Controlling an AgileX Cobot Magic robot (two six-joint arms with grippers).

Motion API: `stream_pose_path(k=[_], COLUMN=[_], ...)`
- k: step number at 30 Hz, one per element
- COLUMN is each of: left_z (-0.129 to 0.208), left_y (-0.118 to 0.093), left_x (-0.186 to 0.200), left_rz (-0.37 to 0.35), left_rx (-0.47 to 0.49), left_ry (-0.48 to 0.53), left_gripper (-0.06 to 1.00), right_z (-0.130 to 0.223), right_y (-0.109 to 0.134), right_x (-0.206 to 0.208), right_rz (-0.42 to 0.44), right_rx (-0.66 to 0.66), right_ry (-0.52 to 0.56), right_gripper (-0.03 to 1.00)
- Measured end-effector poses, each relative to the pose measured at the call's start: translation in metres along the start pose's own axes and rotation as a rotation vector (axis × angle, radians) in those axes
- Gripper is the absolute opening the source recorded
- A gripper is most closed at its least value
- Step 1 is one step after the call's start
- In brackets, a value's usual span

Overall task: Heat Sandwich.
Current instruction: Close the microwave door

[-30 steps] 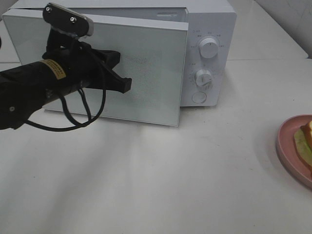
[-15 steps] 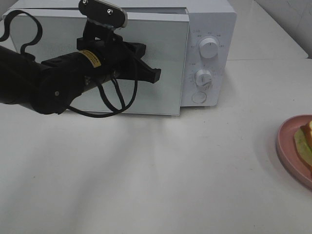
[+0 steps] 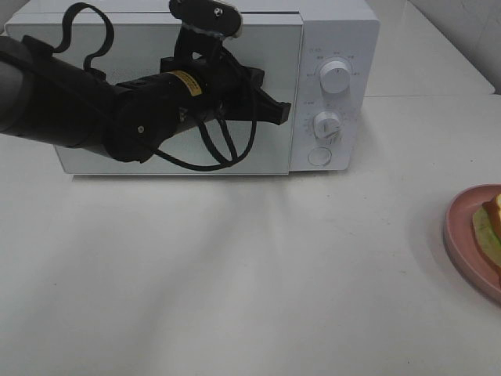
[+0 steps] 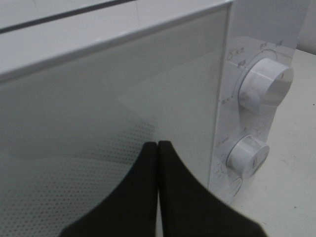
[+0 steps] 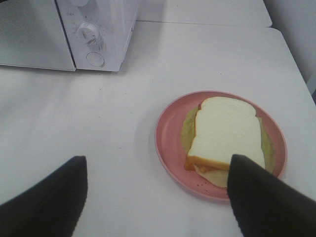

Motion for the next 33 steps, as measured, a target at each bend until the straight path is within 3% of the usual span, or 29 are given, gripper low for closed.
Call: stream_pose_path(k=[33], left_z=[0.0065], left_y=[0.001], left_x=[-0.0083], left_rz=[0.031], left_rx=[0.045], left_ry=[0.139], left_gripper=[0.0], right_z=[0.0005], right_y=[-0.0001], right_x=[-0.0005], right_rz=[0.0], right_rx=[0.0], right_ry=[0.002], right_gripper=[0.76])
Point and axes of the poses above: a point on each arm's last joint axis where the gripper is mounted, x pointing back along that axis away from the gripper, y along the wrist's bending axis when the last joint is at zero, z = x × y, the point moved 9 cm from there along -x, pointing out along that axis toward the gripper, and after that the axes turned 9 degrees about -x, right-handed, at the moved point
